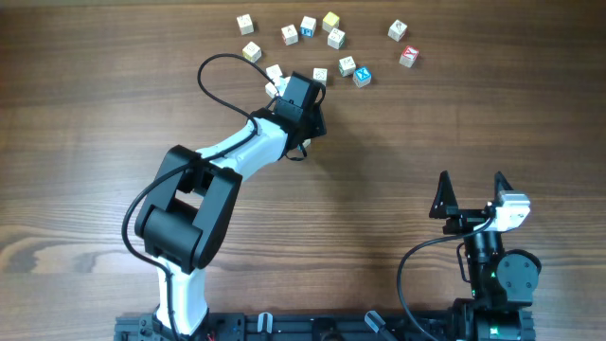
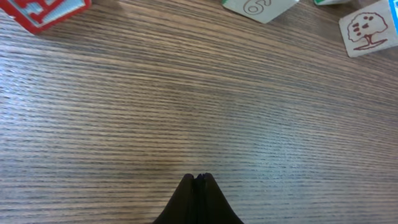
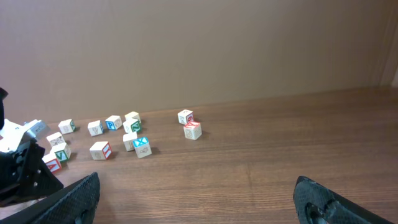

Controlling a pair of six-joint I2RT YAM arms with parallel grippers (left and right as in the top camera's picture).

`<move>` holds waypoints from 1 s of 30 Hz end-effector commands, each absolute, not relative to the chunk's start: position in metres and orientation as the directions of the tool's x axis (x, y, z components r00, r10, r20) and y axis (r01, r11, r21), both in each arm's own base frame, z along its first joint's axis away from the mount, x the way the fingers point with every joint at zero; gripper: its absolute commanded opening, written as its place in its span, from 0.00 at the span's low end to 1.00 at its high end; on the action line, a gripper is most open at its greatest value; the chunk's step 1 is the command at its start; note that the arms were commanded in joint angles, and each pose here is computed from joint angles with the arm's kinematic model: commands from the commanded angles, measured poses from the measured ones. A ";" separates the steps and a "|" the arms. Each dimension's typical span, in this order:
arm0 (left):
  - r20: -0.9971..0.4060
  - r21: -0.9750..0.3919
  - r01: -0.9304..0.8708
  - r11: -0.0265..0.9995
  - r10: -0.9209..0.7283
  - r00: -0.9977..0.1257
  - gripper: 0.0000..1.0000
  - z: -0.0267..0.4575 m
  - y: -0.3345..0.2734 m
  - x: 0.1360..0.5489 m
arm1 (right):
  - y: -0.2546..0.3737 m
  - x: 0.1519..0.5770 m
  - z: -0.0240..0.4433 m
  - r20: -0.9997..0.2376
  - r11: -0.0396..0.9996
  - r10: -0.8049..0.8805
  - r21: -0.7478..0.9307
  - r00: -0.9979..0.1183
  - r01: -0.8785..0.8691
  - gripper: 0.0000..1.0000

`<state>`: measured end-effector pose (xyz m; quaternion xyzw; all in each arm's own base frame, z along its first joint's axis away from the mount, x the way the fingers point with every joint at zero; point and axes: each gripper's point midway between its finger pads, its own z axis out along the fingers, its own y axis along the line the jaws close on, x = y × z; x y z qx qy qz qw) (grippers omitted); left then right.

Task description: Form a circle

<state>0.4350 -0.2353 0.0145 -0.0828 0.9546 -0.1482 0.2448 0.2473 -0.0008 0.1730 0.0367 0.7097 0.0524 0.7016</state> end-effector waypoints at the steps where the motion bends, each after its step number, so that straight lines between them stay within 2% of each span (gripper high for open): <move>1: -0.461 -0.282 -0.086 0.956 -0.213 -0.861 0.04 0.010 -0.229 0.436 | -0.002 0.247 0.175 -0.994 0.994 0.108 0.108 -0.003 -0.016 1.00; 9: -0.485 -0.303 -0.112 0.946 -0.255 -0.836 0.05 0.019 -0.216 0.453 | -0.002 0.247 0.175 -0.994 0.994 0.108 0.108 -0.003 -0.016 1.00; 12: -0.524 -0.331 -0.104 0.938 -0.275 -0.806 0.07 0.047 -0.217 0.469 | -0.002 0.247 0.175 -0.994 0.994 0.108 0.108 -0.003 -0.016 1.00; 15: -0.592 -0.330 -0.046 0.943 -0.245 -0.768 0.08 0.104 -0.212 0.480 | -0.002 0.247 0.175 -0.994 0.994 0.108 0.108 -0.003 -0.016 1.00; 19: -0.670 -0.317 -0.001 0.948 -0.225 -0.708 0.29 0.186 -0.189 0.475 | -0.002 0.247 0.175 -0.994 0.994 0.107 0.107 -0.003 -0.016 1.00; 20: -0.693 -0.313 0.014 0.950 -0.219 -0.687 0.37 0.206 -0.181 0.470 | -0.002 0.247 0.175 -0.994 0.994 0.108 0.108 -0.003 -0.016 1.00; 22: -0.748 -0.315 0.020 0.949 -0.235 -0.621 0.64 0.259 -0.158 0.455 | -0.002 0.247 0.175 -0.994 0.994 0.108 0.108 -0.003 -0.016 1.00; 23: -0.763 -0.324 0.018 0.946 -0.249 -0.597 0.71 0.277 -0.148 0.447 | -0.002 0.247 0.175 -0.994 0.994 0.108 0.108 -0.003 -0.016 1.00; 24: -0.776 -0.332 0.012 0.943 -0.266 -0.572 0.92 0.297 -0.137 0.437 | -0.002 0.247 0.175 -0.994 0.994 0.108 0.108 -0.003 -0.016 1.00; 25: -0.783 -0.337 0.006 0.942 -0.276 -0.558 1.00 0.310 -0.128 0.426 | -0.002 0.247 0.175 -0.994 0.994 0.108 0.108 -0.003 -0.016 1.00; 30: -0.773 -0.321 -0.093 0.943 -0.318 -0.549 1.00 0.343 -0.071 0.359 | -0.002 0.247 0.175 -0.994 0.994 0.108 0.108 -0.003 -0.016 1.00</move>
